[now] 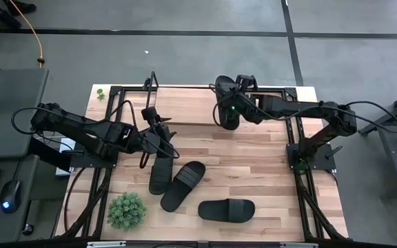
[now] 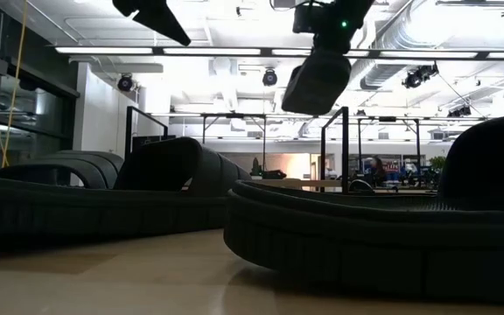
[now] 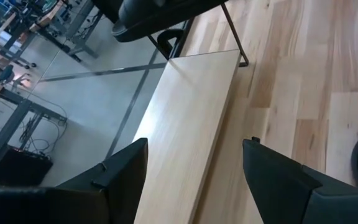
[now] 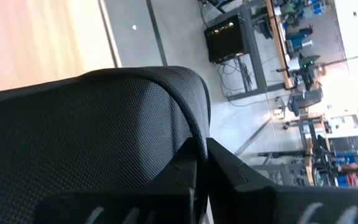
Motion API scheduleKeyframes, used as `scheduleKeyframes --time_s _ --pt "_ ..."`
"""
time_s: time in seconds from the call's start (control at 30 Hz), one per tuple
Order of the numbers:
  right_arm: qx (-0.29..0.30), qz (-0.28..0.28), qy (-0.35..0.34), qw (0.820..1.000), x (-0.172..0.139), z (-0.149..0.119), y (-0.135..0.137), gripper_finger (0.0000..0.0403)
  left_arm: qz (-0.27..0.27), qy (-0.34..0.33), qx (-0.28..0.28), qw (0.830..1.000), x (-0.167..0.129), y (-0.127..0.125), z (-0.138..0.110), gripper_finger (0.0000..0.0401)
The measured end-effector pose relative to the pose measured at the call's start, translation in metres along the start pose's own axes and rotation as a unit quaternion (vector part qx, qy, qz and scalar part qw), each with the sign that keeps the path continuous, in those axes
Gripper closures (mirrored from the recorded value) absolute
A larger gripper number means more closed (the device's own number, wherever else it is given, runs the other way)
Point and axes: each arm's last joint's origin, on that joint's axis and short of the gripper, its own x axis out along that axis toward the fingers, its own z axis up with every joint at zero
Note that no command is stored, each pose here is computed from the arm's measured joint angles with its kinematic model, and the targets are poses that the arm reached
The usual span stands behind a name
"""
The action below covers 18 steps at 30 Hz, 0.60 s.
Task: Pick and place slides into the shelf
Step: Put the top right black slipper on the shelf
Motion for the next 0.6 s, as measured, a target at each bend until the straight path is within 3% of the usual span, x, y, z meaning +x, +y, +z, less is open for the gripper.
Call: scheduleKeyframes --time_s 0.23,0.6 --pt "-0.001 0.000 0.011 1.000 0.022 -0.002 -0.006 0.0403 0.000 0.000 0.001 1.000 0.000 0.000 0.000 0.0155" --pt "-0.075 -0.014 0.073 0.994 0.083 0.000 0.025 0.0403 -0.001 0.000 0.002 1.000 0.000 0.000 0.000 0.0155"
